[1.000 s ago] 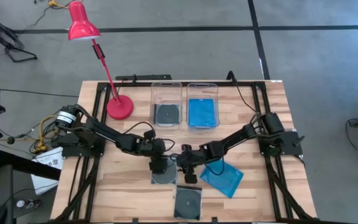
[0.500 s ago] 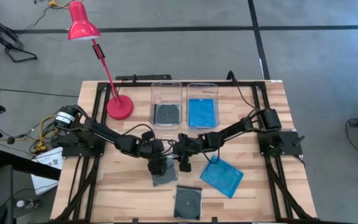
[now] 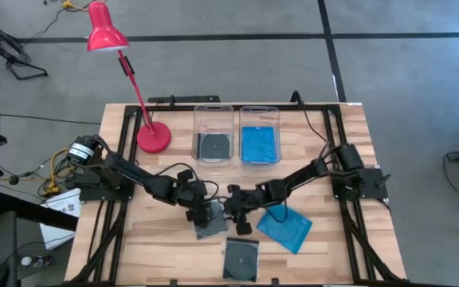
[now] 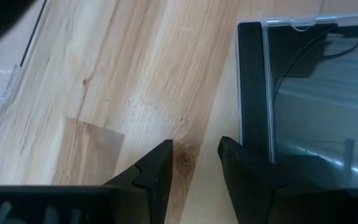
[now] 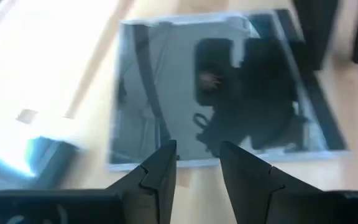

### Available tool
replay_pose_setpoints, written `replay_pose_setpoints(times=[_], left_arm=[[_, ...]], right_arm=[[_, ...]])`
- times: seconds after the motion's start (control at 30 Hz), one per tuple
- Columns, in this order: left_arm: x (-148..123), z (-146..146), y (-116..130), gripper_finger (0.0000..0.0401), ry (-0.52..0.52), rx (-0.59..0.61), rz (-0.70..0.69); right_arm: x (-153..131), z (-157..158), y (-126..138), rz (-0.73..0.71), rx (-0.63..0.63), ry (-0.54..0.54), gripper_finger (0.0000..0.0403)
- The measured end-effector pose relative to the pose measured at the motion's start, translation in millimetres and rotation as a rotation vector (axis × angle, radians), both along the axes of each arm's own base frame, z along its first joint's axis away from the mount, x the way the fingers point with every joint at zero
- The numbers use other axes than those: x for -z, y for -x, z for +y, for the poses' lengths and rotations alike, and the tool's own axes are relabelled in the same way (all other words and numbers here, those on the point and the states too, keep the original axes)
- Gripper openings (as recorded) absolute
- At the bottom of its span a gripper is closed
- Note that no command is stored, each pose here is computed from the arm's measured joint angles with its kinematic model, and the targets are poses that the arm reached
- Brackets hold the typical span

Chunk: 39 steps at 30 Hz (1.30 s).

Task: Pick & place jewel cases by type
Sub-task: Put the top black cd case into the left transparent bin

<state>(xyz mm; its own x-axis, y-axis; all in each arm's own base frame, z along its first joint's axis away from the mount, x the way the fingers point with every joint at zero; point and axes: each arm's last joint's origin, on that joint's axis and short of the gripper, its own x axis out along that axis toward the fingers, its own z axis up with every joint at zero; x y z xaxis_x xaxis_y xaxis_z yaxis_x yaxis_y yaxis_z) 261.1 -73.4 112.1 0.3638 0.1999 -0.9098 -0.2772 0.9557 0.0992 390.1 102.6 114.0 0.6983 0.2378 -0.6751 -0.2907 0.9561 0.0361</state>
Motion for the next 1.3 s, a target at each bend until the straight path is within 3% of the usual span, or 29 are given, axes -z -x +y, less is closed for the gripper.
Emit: replay_pose_setpoints(times=[0.23, 0.6, 1.1, 1.3], left_arm=[[0, 0, 0, 0.0132, 0.001, -0.006, 0.001], [1, 0, 2, 0.0132, 0.016, -0.054, 0.009], [1, 0, 2, 0.0132, 0.028, -0.073, 0.013], [1, 0, 2, 0.0132, 0.029, -0.074, 0.013]], right_arm=[[-11, 23, -2, -0.056, -0.149, -0.1, 0.0118], [8, 33, 0, 0.01, -0.157, -0.13, 0.0118], [6, 41, 1, 0.001, -0.186, -0.131, 0.0118], [3, 45, 1, -0.013, -0.247, -0.193, 0.0118]])
